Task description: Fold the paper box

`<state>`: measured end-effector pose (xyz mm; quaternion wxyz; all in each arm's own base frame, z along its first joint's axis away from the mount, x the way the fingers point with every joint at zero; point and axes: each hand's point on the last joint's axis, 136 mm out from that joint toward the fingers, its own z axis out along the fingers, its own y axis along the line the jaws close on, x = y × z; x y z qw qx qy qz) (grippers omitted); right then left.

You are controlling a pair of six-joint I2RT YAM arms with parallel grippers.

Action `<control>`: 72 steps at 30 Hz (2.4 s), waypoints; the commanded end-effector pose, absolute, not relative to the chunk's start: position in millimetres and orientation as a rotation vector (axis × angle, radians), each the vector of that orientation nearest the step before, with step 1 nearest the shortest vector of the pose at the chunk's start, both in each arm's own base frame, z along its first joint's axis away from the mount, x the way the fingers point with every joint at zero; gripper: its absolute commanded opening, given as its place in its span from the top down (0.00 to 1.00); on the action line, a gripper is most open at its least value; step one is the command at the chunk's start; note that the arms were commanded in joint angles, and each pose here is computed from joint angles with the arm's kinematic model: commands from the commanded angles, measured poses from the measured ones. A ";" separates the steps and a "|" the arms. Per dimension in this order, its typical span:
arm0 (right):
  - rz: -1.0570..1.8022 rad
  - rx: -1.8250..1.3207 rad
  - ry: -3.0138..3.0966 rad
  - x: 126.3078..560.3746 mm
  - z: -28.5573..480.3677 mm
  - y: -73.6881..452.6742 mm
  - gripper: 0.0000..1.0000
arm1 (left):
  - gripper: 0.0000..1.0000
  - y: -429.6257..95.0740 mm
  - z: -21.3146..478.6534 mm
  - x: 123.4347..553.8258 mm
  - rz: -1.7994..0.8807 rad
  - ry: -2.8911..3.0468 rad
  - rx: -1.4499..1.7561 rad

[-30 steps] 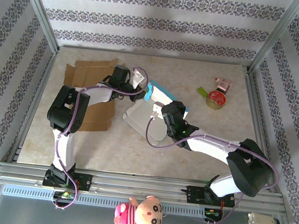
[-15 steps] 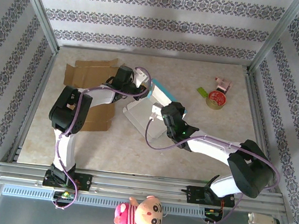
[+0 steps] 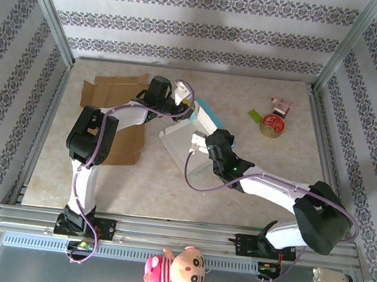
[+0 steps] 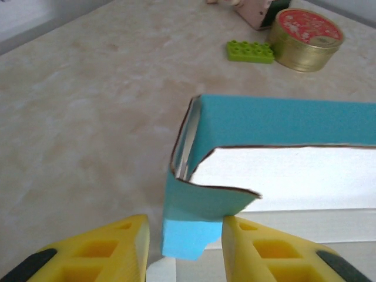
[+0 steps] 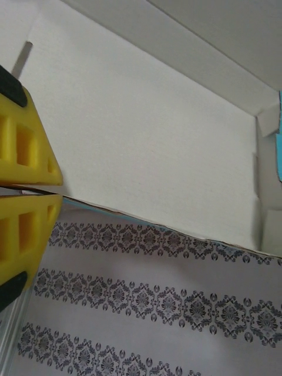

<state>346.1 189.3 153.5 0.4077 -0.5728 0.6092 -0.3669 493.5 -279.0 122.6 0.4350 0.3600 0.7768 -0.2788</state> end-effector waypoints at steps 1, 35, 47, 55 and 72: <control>-0.854 -1.478 1.522 336.2 148.3 198.1 0.87 | 0.62 -287.1 123.5 488.5 -0.789 1.901 0.983; -0.977 -1.599 1.345 388.8 159.7 161.8 0.92 | 0.34 -217.0 154.1 505.2 -1.031 2.029 1.056; -0.976 -1.639 1.284 398.2 157.4 179.0 0.92 | 0.44 -231.0 115.0 499.0 -1.022 2.027 1.308; -0.966 -1.641 1.263 396.6 160.9 185.0 0.92 | 0.48 -240.8 112.7 499.1 -1.061 1.991 1.309; -0.953 -1.661 1.265 395.1 153.7 185.4 0.92 | 0.28 -203.5 153.0 508.2 -1.023 1.883 1.193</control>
